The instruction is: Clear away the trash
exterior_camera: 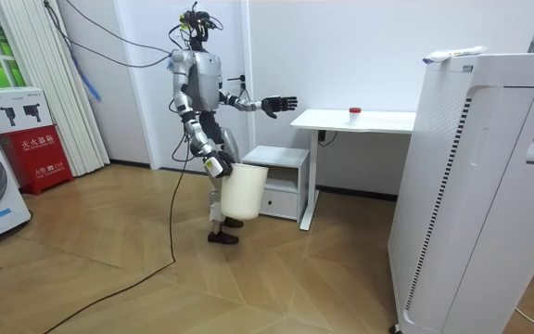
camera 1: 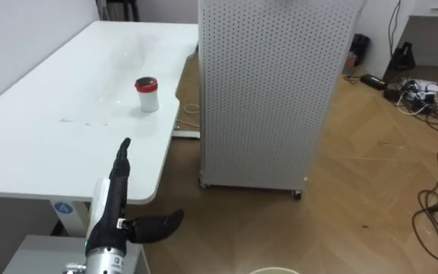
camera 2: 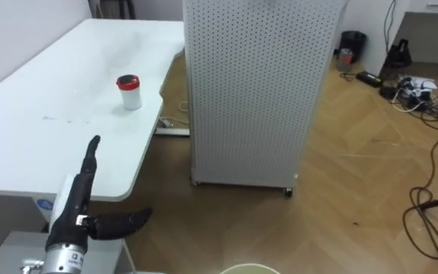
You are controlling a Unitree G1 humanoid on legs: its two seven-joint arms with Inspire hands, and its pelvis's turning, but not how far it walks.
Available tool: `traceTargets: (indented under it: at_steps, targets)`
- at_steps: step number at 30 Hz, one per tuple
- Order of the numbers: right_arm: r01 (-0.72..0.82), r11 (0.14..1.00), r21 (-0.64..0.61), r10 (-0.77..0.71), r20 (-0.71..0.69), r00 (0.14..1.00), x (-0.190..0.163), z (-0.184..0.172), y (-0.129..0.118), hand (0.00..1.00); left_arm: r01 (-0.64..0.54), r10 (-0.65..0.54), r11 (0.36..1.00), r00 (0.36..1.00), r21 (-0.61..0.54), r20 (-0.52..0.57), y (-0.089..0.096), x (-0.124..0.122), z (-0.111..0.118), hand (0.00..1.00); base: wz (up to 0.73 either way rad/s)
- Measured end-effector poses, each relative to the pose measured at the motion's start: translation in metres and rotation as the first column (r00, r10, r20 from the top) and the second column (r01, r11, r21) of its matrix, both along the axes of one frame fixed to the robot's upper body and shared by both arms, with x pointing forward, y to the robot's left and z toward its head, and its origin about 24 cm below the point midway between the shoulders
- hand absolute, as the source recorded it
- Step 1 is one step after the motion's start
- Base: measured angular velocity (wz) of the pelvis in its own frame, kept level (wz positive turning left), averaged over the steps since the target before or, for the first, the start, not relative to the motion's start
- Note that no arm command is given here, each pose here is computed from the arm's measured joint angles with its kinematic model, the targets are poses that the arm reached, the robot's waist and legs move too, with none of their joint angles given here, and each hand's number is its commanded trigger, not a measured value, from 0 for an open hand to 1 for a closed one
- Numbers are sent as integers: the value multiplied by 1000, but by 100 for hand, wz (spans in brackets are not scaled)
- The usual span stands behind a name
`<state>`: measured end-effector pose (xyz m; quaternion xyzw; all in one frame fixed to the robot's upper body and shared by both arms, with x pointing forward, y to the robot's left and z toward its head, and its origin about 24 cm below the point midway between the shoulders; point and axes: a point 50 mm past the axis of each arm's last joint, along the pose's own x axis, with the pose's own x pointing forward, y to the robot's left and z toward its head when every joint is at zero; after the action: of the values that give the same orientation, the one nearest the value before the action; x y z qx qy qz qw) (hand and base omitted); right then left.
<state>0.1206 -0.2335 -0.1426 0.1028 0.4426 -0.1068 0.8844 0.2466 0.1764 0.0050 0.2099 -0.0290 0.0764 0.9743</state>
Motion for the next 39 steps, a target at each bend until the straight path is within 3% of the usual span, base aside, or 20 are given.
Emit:
traceTargets:
  at_steps: [15, 23, 28, 32, 39]
  targets:
    - [-22, 1000, 9, 22, 15, 1000, -1, 0, 6, 100, -53, 49, 993, 998, -109, -39, 5, -7, -8, 0, -7]
    - [13, 1000, 22, -12, -47, 999, -19, -6, 3, 100, -65, 64, 995, 998, -73, -18, 11, -8, -4, 0, 4]
    - [13, 1000, 0, -13, -10, 1000, -9, -2, 0, 100, -66, 65, 994, 998, -83, -7, 12, -8, -1, 0, -33]
    - [20, 1000, 1, -20, 10, 1000, -4, 0, 1, 100, -50, 55, 995, 997, -90, 53, 7, -1, 12, 0, 34]
    - [24, 999, 22, -25, 34, 999, 4, 2, 4, 100, -45, 48, 996, 998, -76, 46, 4, -3, 9, 0, 37]
